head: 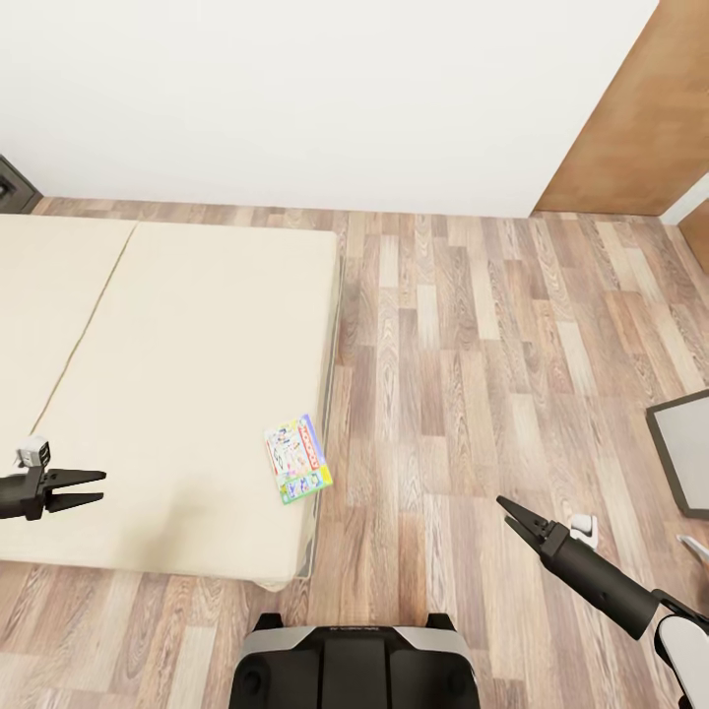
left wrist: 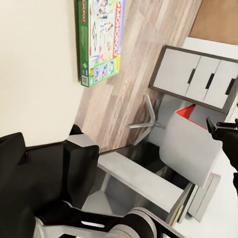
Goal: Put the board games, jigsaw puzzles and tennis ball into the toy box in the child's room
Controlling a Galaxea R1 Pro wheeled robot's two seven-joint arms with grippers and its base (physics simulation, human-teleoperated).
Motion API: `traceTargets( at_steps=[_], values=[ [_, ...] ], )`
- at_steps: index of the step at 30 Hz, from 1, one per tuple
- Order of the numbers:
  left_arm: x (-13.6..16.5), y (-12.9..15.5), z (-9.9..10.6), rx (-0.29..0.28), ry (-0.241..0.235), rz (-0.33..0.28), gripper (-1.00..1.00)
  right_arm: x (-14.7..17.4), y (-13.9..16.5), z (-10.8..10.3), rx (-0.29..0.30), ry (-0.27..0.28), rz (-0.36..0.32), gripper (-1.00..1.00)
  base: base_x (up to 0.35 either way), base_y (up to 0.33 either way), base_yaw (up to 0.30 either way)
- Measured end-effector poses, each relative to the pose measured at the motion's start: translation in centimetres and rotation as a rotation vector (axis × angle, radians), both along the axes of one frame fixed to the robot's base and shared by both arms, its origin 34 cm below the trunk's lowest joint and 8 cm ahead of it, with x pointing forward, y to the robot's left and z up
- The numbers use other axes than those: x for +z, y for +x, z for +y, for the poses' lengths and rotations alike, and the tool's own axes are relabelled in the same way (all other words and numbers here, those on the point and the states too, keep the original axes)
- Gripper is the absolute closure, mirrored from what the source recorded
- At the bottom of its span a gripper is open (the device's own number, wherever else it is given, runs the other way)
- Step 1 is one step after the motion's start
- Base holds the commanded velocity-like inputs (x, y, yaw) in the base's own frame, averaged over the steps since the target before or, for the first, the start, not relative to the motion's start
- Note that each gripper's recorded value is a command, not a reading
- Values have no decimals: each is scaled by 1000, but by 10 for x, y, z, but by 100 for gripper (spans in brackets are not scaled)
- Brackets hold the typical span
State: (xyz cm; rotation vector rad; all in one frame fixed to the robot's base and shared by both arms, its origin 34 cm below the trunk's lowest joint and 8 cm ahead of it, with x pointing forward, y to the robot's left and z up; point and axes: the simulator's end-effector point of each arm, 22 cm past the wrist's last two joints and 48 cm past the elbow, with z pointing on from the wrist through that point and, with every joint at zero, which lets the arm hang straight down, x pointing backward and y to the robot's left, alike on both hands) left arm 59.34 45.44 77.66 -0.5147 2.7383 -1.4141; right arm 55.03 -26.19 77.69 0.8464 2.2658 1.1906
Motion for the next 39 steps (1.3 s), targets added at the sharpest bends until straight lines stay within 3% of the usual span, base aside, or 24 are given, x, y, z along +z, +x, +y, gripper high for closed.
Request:
traceTargets(
  at_steps=[18,39],
  values=[
    [11,6,-7,-6,-12,-31,-100,0,-2,-2,28,-51,2,-100,0,0,0],
    [24,13,-18,-12,-30,-64,-100,14,5,-5,25,-62,-31,-100,0,0,0]
  ],
)
